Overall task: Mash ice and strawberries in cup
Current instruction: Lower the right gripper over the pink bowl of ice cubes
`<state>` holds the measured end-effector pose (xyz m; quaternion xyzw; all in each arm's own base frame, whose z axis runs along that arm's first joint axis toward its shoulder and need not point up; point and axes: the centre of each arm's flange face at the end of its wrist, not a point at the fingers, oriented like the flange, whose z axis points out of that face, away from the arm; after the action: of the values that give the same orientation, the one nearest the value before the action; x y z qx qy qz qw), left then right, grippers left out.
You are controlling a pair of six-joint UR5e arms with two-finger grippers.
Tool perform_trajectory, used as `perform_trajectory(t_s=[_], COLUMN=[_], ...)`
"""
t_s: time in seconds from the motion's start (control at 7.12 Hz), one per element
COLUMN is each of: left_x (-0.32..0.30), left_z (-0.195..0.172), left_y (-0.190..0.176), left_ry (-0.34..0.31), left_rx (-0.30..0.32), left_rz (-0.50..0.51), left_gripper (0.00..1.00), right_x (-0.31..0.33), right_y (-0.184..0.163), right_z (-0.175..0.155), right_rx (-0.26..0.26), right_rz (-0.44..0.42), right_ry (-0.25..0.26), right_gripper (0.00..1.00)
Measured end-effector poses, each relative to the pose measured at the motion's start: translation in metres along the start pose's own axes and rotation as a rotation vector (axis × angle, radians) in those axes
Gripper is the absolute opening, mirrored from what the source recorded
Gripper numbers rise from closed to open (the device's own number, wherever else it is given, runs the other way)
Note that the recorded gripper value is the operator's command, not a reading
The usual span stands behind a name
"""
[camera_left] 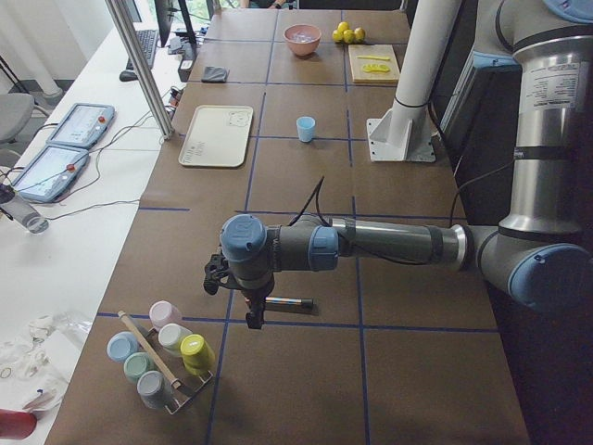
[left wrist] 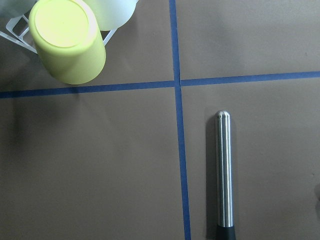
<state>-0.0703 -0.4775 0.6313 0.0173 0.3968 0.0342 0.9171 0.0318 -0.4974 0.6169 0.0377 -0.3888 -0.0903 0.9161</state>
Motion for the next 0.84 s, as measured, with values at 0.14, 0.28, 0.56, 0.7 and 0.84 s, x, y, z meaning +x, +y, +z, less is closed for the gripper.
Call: perform_trajectory(t_s=[0.14,0.28,0.56,0.7,0.84], left_x=[0.000,0.000,0.000,0.001,0.001], left_z=[0.000,-0.001,-0.001,0.000,0.000], left_y=[0.000,0.000,0.000,0.000,0.000], left_ry=[-0.001,-0.001,-0.001,-0.001,-0.001], left_rx=[0.001,0.001,0.001,0.001,0.001], left_rz=[0.000,0.001,0.001,0.001,0.001], left_gripper=[1.00,1.00,1.00,1.00,1.00], right_x=[-0.009,-0.016,-0.035,-0.045,-0.057], right_y=[-0.002,-0.003,-0.010,-0.014,-0.018], right_z=[0.004,0.008,0.023,0.028,0.032], right_rx=[-0.007,-0.017,-0.046,-0.055,-0.062], right_rz=[-0.011,-0.023,-0.064,-0.087,-0.116], right_ry=[0.000,0.001,0.014,0.019,0.029], right_gripper=[0.84,0.79,0.73,0.73,0.73])
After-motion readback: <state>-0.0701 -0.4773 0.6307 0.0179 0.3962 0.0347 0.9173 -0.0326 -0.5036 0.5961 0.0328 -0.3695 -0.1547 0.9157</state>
